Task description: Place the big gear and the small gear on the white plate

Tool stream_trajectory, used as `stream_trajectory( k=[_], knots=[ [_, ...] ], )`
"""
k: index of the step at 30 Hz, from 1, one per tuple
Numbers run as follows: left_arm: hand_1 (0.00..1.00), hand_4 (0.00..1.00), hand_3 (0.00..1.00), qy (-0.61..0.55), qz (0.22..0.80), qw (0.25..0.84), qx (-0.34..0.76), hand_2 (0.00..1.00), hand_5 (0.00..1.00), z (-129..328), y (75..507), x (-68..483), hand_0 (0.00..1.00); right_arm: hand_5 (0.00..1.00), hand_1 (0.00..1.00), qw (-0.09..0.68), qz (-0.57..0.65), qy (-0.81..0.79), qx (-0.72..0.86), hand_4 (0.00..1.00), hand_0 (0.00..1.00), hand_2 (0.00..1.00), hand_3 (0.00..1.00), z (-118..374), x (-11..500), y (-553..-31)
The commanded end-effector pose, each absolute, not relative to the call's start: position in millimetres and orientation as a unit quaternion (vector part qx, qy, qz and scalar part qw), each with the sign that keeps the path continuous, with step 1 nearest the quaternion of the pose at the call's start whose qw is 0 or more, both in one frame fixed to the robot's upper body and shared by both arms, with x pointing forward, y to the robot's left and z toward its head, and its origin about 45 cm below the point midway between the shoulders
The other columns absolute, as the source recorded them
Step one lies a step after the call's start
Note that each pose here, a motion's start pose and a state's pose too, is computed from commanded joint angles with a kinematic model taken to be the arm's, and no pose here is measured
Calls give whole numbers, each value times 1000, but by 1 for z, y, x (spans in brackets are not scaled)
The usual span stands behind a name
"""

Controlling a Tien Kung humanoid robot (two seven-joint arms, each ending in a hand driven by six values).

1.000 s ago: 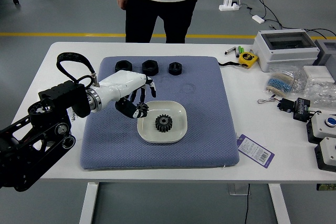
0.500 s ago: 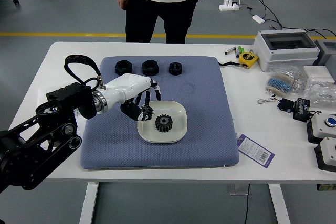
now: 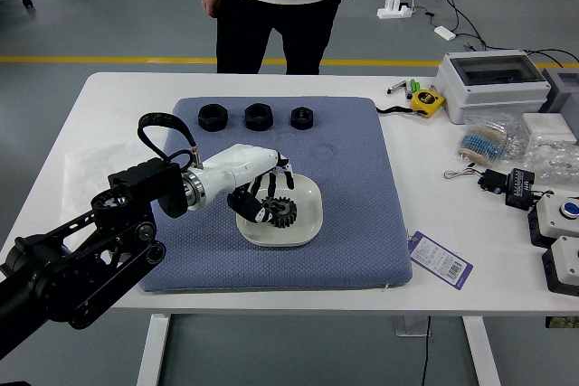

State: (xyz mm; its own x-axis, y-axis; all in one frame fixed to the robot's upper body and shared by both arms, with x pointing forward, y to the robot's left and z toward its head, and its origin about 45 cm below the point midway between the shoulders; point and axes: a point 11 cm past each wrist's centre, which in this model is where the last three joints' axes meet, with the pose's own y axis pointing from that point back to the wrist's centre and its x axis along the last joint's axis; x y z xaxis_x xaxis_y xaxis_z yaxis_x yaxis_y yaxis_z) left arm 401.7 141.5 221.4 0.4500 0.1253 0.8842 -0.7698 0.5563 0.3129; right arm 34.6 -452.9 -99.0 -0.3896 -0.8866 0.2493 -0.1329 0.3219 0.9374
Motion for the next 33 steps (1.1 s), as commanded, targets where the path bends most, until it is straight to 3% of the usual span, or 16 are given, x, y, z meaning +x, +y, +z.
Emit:
stream_trajectory(
  k=[11, 12, 17, 18, 29, 30, 33],
  knots=[
    [295, 794, 575, -431, 296, 771, 363, 420, 2, 215, 142, 402, 211, 812, 732, 414, -453, -700, 365, 998, 715, 807, 753, -99, 35, -453],
    [360, 918, 560, -433, 296, 770, 363, 470, 79, 215, 142, 402, 232, 811, 732, 414, -453, -700, 365, 998, 715, 806, 751, -99, 36, -453],
    [360, 918, 560, -433, 298, 774, 354, 470, 79, 217, 140, 403, 232, 811, 732, 413, -452, -701, 366, 998, 715, 806, 751, -98, 37, -454],
    [367, 998, 558, -432, 296, 775, 354, 484, 191, 216, 141, 402, 246, 810, 732, 413, -452, -701, 366, 998, 715, 805, 749, -98, 37, -454],
    [381, 998, 565, -430, 289, 775, 362, 494, 253, 214, 144, 402, 265, 810, 731, 413, -452, -701, 365, 998, 714, 806, 747, -98, 37, -454],
    [441, 998, 601, -431, 290, 775, 361, 517, 309, 215, 144, 402, 300, 810, 730, 413, -452, -701, 365, 998, 714, 805, 747, -98, 37, -454],
    [441, 998, 601, -433, 296, 775, 354, 517, 309, 218, 144, 402, 300, 810, 730, 413, -452, -701, 365, 998, 714, 805, 747, -98, 37, -454]
  ],
)
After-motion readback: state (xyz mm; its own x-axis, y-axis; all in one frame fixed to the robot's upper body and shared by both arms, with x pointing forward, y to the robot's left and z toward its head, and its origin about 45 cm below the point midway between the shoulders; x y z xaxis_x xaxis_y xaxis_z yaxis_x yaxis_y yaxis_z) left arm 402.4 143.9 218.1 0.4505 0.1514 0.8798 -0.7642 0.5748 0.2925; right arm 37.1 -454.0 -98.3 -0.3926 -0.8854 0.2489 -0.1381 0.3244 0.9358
